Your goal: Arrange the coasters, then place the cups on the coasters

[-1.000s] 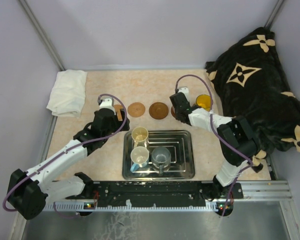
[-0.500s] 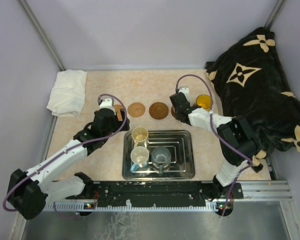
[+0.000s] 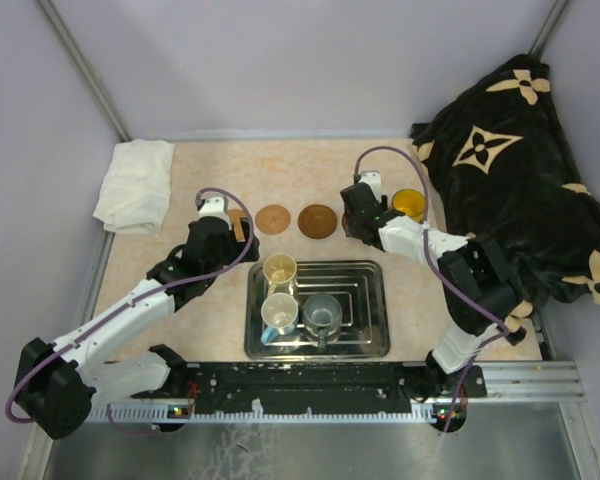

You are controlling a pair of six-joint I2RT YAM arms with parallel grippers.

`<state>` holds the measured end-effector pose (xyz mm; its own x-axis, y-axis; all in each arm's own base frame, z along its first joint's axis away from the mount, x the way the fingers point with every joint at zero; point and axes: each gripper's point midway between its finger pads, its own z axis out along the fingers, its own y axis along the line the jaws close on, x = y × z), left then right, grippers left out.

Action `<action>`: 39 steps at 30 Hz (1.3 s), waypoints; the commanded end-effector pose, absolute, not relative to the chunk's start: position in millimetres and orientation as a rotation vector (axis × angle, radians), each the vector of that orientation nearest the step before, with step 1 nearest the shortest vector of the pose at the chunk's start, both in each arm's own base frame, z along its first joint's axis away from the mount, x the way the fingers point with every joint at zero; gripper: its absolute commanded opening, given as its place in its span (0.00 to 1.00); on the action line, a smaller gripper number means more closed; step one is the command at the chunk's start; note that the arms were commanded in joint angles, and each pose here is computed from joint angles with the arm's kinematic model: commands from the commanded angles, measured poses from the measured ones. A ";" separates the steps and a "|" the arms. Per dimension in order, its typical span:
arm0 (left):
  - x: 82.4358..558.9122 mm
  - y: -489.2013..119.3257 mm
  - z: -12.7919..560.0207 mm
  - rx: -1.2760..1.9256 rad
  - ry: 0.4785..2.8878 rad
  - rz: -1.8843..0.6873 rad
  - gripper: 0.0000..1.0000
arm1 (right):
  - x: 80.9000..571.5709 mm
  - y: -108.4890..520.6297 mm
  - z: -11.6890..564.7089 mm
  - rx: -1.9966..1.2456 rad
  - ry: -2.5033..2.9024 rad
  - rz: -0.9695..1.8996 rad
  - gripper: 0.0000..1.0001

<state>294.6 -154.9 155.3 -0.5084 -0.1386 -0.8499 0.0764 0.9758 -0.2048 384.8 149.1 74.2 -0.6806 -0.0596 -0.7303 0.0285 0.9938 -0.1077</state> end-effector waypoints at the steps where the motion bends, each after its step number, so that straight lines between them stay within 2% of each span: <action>1: 295.7 -155.8 159.1 -0.049 2.075 -0.275 1.00 | 395.1 147.3 111.7 0.040 2.208 -0.105 0.58; 6: 295.3 -155.2 159.7 -0.051 2.073 -0.275 0.99 | 389.6 144.8 126.8 0.051 2.184 -0.082 0.64; 14: 295.8 -155.1 161.2 -0.051 2.069 -0.274 1.00 | 358.6 143.9 155.3 0.083 2.130 -0.070 0.66; 19: 295.7 -154.8 162.9 -0.053 2.067 -0.275 0.99 | 315.5 160.3 166.6 0.056 2.111 -0.052 0.67; 30: 290.9 -157.5 162.7 -0.043 2.070 -0.309 0.99 | 192.0 202.3 132.1 -0.147 2.323 0.176 0.67; 39: 287.1 -157.5 159.3 -0.050 2.086 -0.320 1.00 | 128.2 233.6 133.4 -0.311 2.370 0.298 0.68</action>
